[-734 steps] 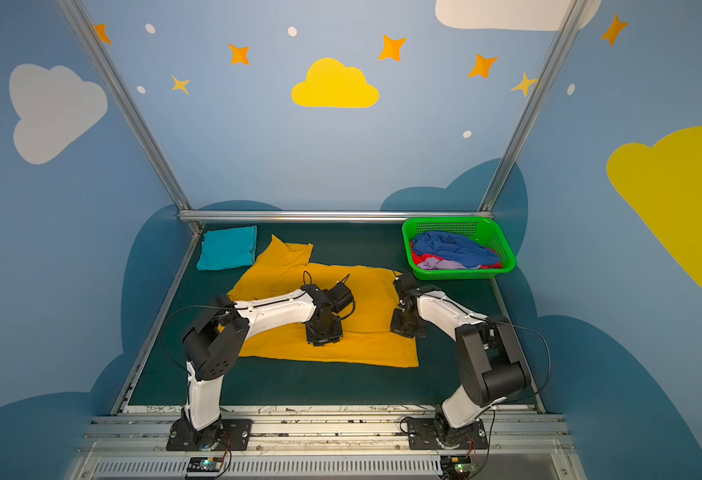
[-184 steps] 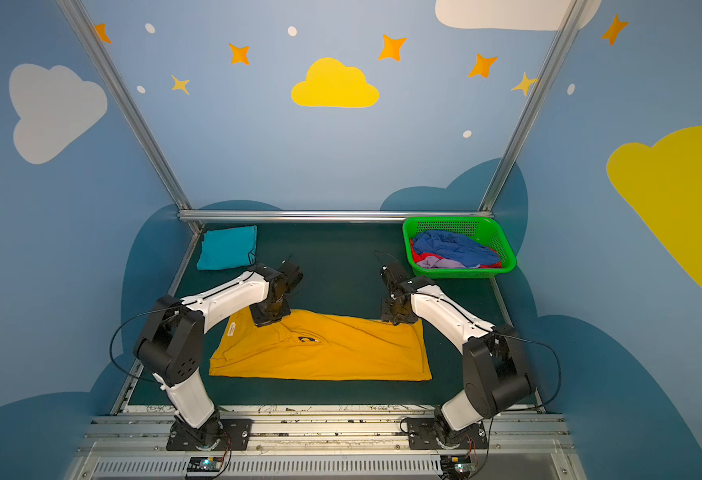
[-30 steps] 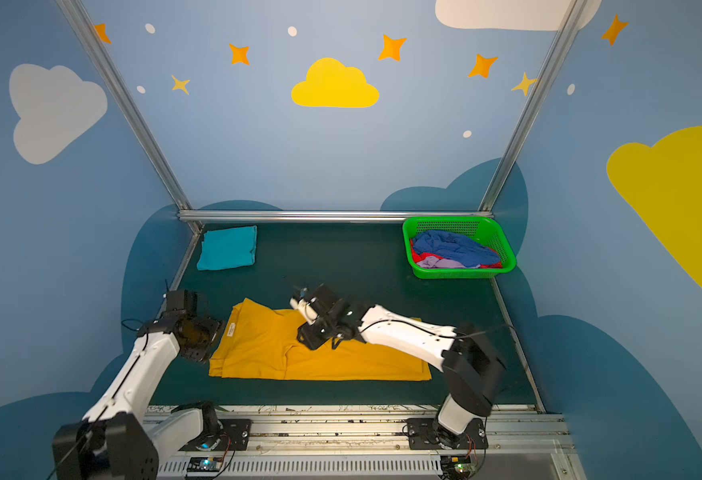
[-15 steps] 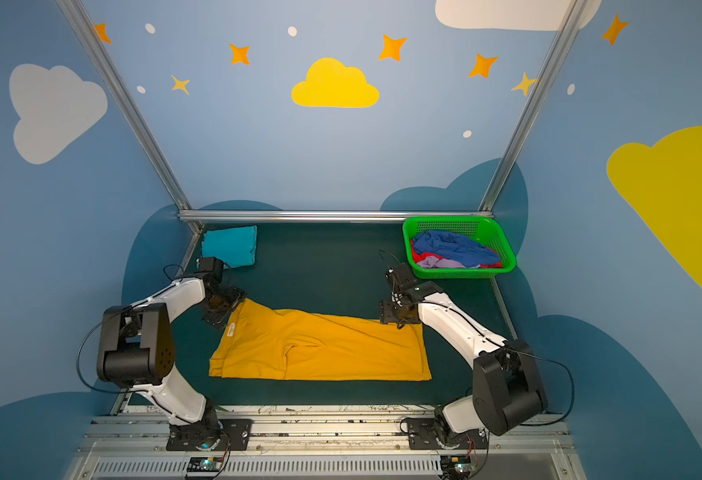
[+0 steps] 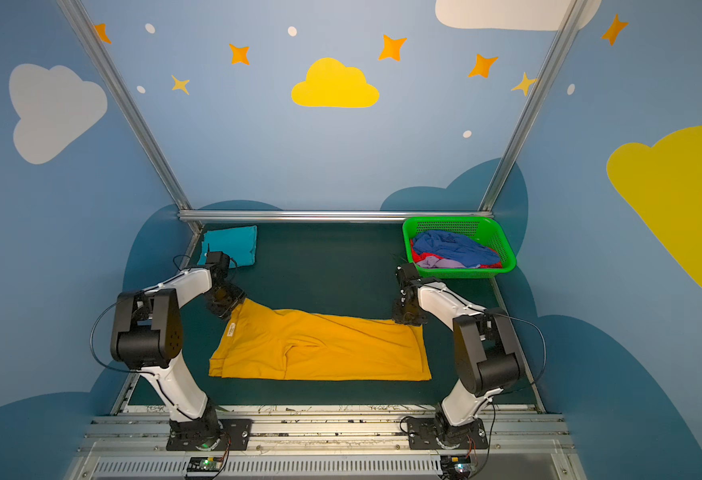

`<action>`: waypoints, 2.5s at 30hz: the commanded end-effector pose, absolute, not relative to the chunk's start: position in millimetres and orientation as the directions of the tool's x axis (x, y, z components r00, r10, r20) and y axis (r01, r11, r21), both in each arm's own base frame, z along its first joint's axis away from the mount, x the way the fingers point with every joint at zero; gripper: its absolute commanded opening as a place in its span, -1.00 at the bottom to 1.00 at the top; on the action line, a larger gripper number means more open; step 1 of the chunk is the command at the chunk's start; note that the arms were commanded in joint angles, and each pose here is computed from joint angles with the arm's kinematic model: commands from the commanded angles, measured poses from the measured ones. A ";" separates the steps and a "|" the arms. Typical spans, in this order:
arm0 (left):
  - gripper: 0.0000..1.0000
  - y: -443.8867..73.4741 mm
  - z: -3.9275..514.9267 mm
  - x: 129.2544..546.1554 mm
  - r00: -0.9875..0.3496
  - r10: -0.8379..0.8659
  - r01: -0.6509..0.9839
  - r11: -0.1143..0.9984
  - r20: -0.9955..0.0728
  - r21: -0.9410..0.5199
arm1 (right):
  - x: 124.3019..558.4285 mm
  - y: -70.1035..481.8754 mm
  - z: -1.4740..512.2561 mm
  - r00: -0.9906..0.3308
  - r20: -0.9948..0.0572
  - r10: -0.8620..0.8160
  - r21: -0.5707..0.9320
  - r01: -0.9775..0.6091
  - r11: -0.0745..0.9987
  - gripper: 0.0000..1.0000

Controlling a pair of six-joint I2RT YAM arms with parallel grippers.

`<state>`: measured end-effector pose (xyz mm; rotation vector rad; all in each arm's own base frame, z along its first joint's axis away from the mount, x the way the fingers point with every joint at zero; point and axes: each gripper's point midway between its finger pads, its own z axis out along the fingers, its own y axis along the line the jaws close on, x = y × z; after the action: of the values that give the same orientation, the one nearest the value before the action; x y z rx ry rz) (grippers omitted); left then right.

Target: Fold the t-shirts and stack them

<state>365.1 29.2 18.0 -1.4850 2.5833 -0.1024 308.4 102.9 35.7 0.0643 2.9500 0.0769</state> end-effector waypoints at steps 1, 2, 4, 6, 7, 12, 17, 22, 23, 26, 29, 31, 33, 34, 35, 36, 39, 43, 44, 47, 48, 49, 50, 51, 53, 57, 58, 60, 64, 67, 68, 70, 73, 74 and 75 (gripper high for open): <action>-0.16 18.2 1.8 372.3 -0.532 -0.843 -0.831 0.537 -0.079 -0.141 | 315.6 109.7 38.0 -0.979 -0.193 0.064 0.092 0.047 0.995 -0.46; -0.39 17.3 2.4 374.2 -0.533 -0.843 -0.831 0.539 -0.079 -0.142 | 315.7 107.0 36.0 -0.978 -0.191 0.080 0.089 0.063 0.994 -0.67; -0.81 14.5 4.7 378.9 -0.544 -0.836 -0.823 0.549 -0.079 -0.144 | 317.5 99.8 34.9 -0.974 -0.194 0.118 0.092 0.101 0.991 -0.98; -0.92 13.0 10.2 385.4 -0.562 -0.822 -0.809 0.570 -0.094 -0.144 | 320.5 87.8 37.7 -0.963 -0.204 0.174 0.099 0.157 0.983 -1.00; -0.93 14.1 14.6 388.7 -0.572 -0.813 -0.802 0.583 -0.112 -0.133 | 322.4 79.5 40.8 -0.954 -0.212 0.211 0.104 0.192 0.976 -1.00; -0.93 16.2 28.4 403.4 -0.602 -0.783 -0.777 0.620 -0.158 -0.110 | 336.7 43.3 62.8 -0.886 -0.260 0.383 0.195 0.340 0.920 -1.00; -0.93 13.9 21.5 405.6 -0.596 -0.788 -0.785 0.612 -0.152 -0.096 | 354.8 49.7 85.2 -0.879 -0.294 0.376 0.250 0.309 0.917 -1.00; -0.05 11.1 25.1 405.4 -0.617 -0.770 -0.770 0.633 -0.161 -0.078 | 347.1 48.9 72.7 -0.892 -0.252 0.375 0.200 0.332 0.922 0.00; 0.34 12.1 27.9 404.4 -0.619 -0.766 -0.768 0.636 -0.172 -0.070 | 343.7 45.7 70.2 -0.890 -0.248 0.383 0.186 0.344 0.920 0.08; 0.57 17.4 41.0 395.8 -0.620 -0.757 -0.769 0.638 -0.208 -0.029 | 333.4 37.3 77.5 -0.875 -0.282 0.393 0.153 0.363 0.919 0.14; 0.55 21.8 61.5 377.0 -0.610 -0.747 -0.778 0.629 -0.266 0.018 | 324.0 37.9 99.2 -0.866 -0.359 0.349 0.127 0.325 0.937 0.09; 0.46 15.0 74.6 362.2 -0.607 -0.735 -0.774 0.632 -0.302 0.017 | 316.3 49.2 105.4 -0.881 -0.368 0.298 0.133 0.268 0.954 -0.03; 0.36 -4.7 82.9 348.0 -0.623 -0.716 -0.753 0.658 -0.315 -0.007 | 305.4 61.6 101.9 -0.902 -0.346 0.256 0.124 0.227 0.966 -0.21; 0.32 -14.2 84.7 342.1 -0.634 -0.706 -0.741 0.671 -0.317 -0.013 | 301.5 67.6 97.9 -0.911 -0.332 0.244 0.131 0.212 0.969 -0.30; 0.27 -24.5 85.6 334.9 -0.647 -0.695 -0.729 0.684 -0.314 -0.011 | 297.4 73.7 92.0 -0.921 -0.313 0.233 0.136 0.199 0.970 -0.39; 0.26 -32.6 87.2 328.5 -0.658 -0.684 -0.719 0.695 -0.315 -0.007 | 293.3 79.0 84.6 -0.930 -0.294 0.221 0.138 0.188 0.972 -0.43; 0.27 -56.0 85.2 317.9 -0.684 -0.661 -0.689 0.725 -0.307 -0.026 | 282.4 89.2 62.3 -0.952 -0.231 0.199 0.136 0.171 0.976 -0.47; 0.26 -81.1 62.3 313.4 -0.719 -0.644 -0.666 0.746 -0.260 -0.008 | 276.3 92.7 36.8 -0.965 -0.167 0.202 0.137 0.180 0.974 -0.41; 0.25 -85.9 52.0 313.7 -0.726 -0.645 -0.664 0.747 -0.240 0.000 | 276.0 92.1 32.8 -0.966 -0.155 0.208 0.137 0.187 0.973 -0.41; 0.14 -91.9 29.7 321.6 -0.735 -0.641 -0.661 0.750 -0.221 0.019 | 267.7 88.1 24.4 -0.965 -0.107 0.239 0.144 0.223 0.964 -0.38; 0.13 -93.5 25.6 328.7 -0.741 -0.630 -0.651 0.759 -0.233 0.017 | 263.8 86.4 22.6 -0.964 -0.102 0.246 0.140 0.231 0.963 -0.37; 0.13 -94.8 21.6 339.1 -0.749 -0.613 -0.636 0.771 -0.250 0.015 | 257.0 84.9 19.8 -0.964 -0.090 0.250 0.136 0.236 0.962 -0.35; 0.11 -95.9 18.5 350.4 -0.756 -0.602 -0.627 0.779 -0.258 0.018 | 249.1 84.3 16.7 -0.965 -0.072 0.251 0.131 0.240 0.962 -0.32; 0.09 -97.7 17.0 360.5 -0.762 -0.594 -0.619 0.785 -0.257 0.021 | 242.3 84.5 14.9 -0.967 -0.057 0.250 0.125 0.241 0.962 -0.30; 0.08 -107.9 14.4 387.8 -0.784 -0.563 -0.585 0.811 -0.261 0.011 | 226.8 86.8 11.1 -0.970 -0.021 0.243 0.110 0.239 0.965 -0.25; 0.08 -134.9 8.7 433.3 -0.823 -0.513 -0.520 0.853 -0.244 -0.037 | 215.7 104.8 26.2 -0.979 -0.009 0.203 0.115 0.201 0.973 -0.22; 0.08 -143.3 4.5 443.4 -0.834 -0.499 -0.502 0.863 -0.235 -0.054 | 210.8 113.6 29.0 -0.983 -0.006 0.181 0.118 0.179 0.977 -0.21; 0.08 -155.8 -0.7 464.3 -0.842 -0.488 -0.481 0.872 -0.228 -0.091 | 198.7 129.3 28.7 -0.989 0.011 0.146 0.115 0.146 0.983 -0.19; 0.09 -198.1 -13.0 511.3 -0.866 -0.456 -0.409 0.882 -0.206 -0.236 | 167.9 175.9 14.9 -0.998 0.066 0.024 0.155 0.034 0.987 -0.19; 0.15 -240.5 -7.2 548.4 -0.887 -0.414 -0.322 0.872 -0.204 -0.369 | 158.7 221.3 10.7 -0.983 0.044 -0.178 0.159 -0.169 0.973 -0.18; 0.16 -256.4 -0.7 558.7 -0.894 -0.393 -0.283 0.868 -0.216 -0.409 | 159.1 237.3 13.6 -0.966 0.031 -0.255 0.149 -0.248 0.957 -0.20; 0.23 -287.8 14.9 572.8 -0.909 -0.349 -0.197 0.840 -0.226 -0.505 | 163.6 263.2 25.7 -0.934 -0.024 -0.356 0.136 -0.356 0.924 -0.23; 0.36 -323.9 58.9 589.2 -0.912 -0.316 -0.075 0.756 -0.262 -0.651 | 183.2 284.8 60.6 -0.918 -0.139 -0.370 0.199 -0.392 0.898 -0.23; 0.40 -330.1 76.7 592.5 -0.907 -0.313 -0.042 0.731 -0.281 -0.681 | 191.7 284.6 72.3 -0.921 -0.176 -0.349 0.214 -0.382 0.899 -0.22; 0.43 -335.2 98.5 594.8 -0.902 -0.308 -0.002 0.706 -0.304 -0.709 | 202.2 280.8 85.1 -0.924 -0.213 -0.317 0.227 -0.363 0.904 -0.21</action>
<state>605.0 -301.4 53.5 -0.3964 2.5535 -0.8097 175.9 284.1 47.4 -0.5668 3.0092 0.3344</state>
